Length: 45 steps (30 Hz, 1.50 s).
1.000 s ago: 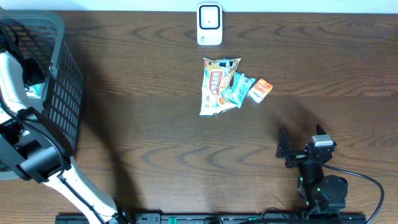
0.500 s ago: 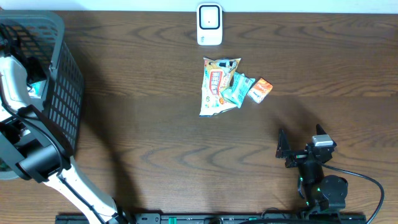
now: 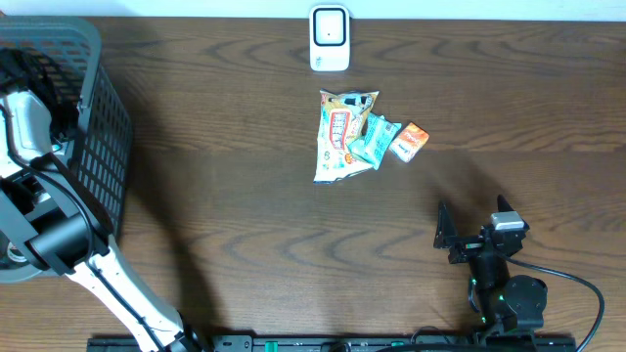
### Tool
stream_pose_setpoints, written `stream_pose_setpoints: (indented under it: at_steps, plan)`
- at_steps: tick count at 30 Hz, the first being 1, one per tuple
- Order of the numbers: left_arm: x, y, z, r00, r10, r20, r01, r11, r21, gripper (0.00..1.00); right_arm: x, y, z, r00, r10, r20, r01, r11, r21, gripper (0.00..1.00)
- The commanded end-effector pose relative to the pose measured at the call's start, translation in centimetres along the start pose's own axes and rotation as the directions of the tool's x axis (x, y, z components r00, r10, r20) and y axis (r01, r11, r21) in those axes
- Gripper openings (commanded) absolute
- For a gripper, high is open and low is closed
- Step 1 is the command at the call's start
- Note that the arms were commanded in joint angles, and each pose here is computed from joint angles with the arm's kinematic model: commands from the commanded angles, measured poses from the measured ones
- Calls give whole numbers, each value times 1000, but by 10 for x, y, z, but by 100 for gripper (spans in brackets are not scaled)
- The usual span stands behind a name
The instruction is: Scan the item barcode
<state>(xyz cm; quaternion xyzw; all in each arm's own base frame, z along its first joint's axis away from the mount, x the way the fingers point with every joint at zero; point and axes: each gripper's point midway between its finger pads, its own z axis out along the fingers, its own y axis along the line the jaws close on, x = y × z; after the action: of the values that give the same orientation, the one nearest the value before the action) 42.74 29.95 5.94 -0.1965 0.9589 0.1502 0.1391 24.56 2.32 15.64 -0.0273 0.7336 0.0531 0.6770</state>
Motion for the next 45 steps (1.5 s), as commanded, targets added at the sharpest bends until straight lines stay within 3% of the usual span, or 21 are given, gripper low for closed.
stream_pose_setpoints:
  at_steps: [1,18,21,22,24,31,37,41,45]
  plan:
    - [2,7,6,1000,24,-4,-24,999,-22,69,1,1,0,1000,-15,-2,15,1000,0,99]
    - [18,8,25,1000,17,-23,-18,1000,-18,60,1,1,0,1000,-15,-2,15,1000,0,99]
    - [18,10,25,1000,15,-24,-16,1000,-21,42,1,1,0,1000,-15,-2,15,1000,0,99]
    - [19,11,25,1000,16,-26,-16,1000,-26,28,1,1,0,1000,-15,-2,15,1000,0,99]
    - [20,12,23,999,16,-30,-17,999,-29,8,1,1,0,1000,-15,-2,15,1000,0,99]
    - [17,16,1,1000,-22,-14,21,999,-33,7,1,1,0,1000,-15,-2,15,1000,0,99]
    - [3,31,-63,983,-167,81,171,984,-43,7,1,1,0,1000,-15,-2,15,1000,0,99]
    - [-5,43,-118,948,-263,178,272,962,-30,7,1,1,0,1000,-15,-2,15,1000,0,99]
    - [-1,54,-185,867,-417,273,429,903,20,7,1,1,0,1000,-15,-2,15,1000,0,99]
